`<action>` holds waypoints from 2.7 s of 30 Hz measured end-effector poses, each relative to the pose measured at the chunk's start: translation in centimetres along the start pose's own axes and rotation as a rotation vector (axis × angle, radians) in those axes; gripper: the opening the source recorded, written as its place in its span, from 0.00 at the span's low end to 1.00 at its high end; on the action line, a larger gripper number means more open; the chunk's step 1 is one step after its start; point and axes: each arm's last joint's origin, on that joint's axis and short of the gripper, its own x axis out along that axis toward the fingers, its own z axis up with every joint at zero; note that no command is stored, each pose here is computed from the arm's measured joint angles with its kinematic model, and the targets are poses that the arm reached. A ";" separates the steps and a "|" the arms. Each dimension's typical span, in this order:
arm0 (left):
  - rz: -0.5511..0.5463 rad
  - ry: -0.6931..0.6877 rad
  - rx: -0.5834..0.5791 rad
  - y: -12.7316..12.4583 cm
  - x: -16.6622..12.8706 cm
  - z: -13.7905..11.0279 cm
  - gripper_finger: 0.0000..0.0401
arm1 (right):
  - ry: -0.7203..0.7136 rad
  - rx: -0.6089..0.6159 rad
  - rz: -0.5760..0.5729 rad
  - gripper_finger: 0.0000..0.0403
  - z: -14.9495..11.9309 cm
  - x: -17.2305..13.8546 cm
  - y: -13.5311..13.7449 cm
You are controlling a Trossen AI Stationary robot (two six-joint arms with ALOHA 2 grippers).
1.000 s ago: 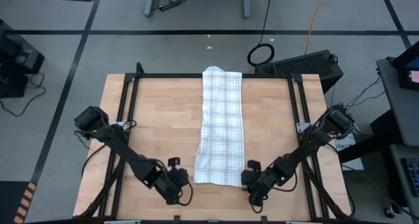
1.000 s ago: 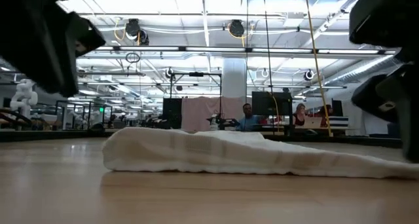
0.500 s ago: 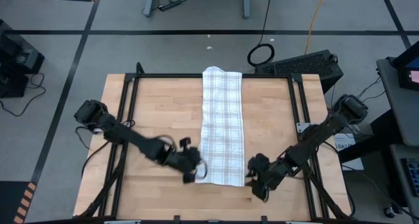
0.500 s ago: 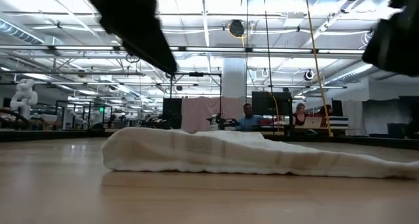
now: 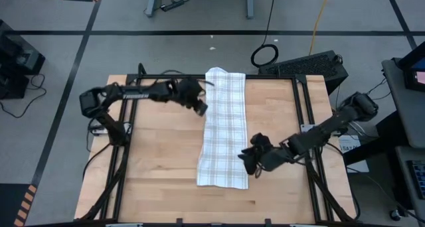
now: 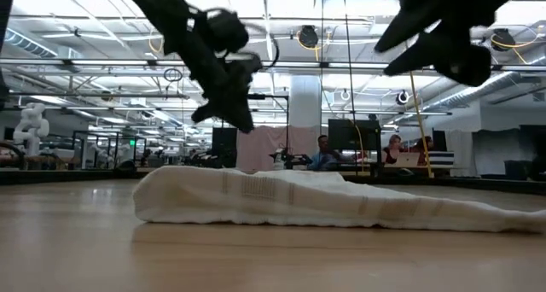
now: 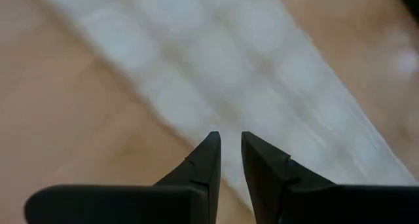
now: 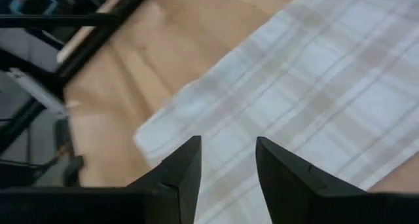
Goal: Roll towel into tight, uniform cylinder
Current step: Roll the white towel
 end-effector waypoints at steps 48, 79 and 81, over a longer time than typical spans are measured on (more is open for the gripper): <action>-0.039 0.107 -0.156 5.1 9.3 -0.6 0.07 | -0.084 0.453 0.144 0.09 -0.2 12.5 -1.3; 0.113 0.066 -0.055 6.1 5.0 1.6 0.08 | 0.182 0.517 -0.110 0.09 -3.2 14.1 -4.4; 0.128 0.048 -0.060 6.4 4.5 1.9 0.14 | 0.189 0.510 -0.105 0.09 -3.2 14.1 -4.3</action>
